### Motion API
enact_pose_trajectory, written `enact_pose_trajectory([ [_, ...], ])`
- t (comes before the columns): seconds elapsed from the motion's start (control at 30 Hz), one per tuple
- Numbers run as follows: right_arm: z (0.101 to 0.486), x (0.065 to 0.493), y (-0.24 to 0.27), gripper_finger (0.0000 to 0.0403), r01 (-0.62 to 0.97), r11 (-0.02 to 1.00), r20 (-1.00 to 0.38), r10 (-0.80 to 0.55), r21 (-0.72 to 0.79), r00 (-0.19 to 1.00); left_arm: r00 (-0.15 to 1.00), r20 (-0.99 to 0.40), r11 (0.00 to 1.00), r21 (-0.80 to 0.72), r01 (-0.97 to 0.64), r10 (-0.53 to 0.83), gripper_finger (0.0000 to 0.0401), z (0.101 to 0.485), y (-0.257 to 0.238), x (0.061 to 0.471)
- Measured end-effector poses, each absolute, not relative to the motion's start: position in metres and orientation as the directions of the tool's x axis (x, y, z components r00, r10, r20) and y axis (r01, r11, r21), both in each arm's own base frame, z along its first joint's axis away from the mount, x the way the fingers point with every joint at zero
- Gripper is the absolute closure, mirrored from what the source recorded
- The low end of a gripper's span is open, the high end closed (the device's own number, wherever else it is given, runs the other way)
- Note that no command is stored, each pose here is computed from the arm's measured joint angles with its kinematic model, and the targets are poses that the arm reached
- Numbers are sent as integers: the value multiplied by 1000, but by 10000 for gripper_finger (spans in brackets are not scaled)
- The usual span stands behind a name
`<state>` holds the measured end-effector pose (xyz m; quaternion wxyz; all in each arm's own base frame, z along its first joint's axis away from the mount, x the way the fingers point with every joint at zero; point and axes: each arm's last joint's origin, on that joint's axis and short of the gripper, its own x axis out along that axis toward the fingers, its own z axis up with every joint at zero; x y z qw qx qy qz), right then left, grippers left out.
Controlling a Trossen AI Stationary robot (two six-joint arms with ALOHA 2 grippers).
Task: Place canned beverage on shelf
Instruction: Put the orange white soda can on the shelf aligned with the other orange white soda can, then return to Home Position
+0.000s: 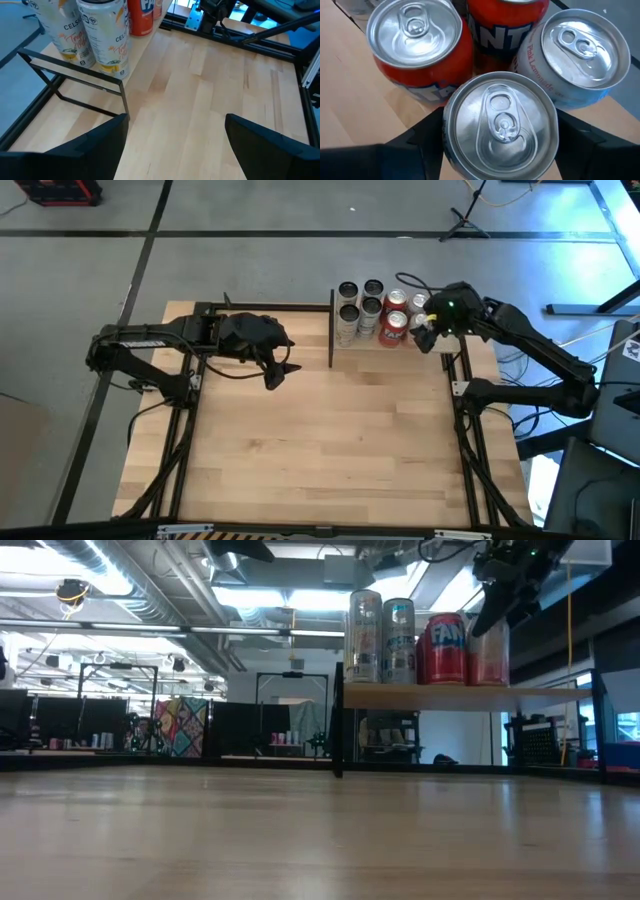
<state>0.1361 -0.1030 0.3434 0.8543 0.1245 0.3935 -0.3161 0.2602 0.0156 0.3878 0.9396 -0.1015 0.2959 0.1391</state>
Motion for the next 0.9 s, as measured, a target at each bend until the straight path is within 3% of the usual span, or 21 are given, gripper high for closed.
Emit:
enact_pose_trajectory([
  [0.23,343,135,-102,27,633,771,-758,-453,-69,469,787,-584,941,-109,-322,202,72,388,16,260],
  [0.3,349,134,-102,15,632,771,-751,-458,-70,476,789,-581,941,-110,-321,202,72,388,16,260],
  [0.63,408,120,-90,56,595,801,-652,-488,-70,580,791,-577,942,-106,-318,202,72,389,15,259],
  [0.8,444,118,-80,75,496,855,-480,-375,152,793,801,-569,949,-106,-296,186,72,390,10,259],
  [0.9,449,129,-76,121,366,899,-371,-263,241,890,787,-578,945,-79,-317,215,75,388,6,262],
])
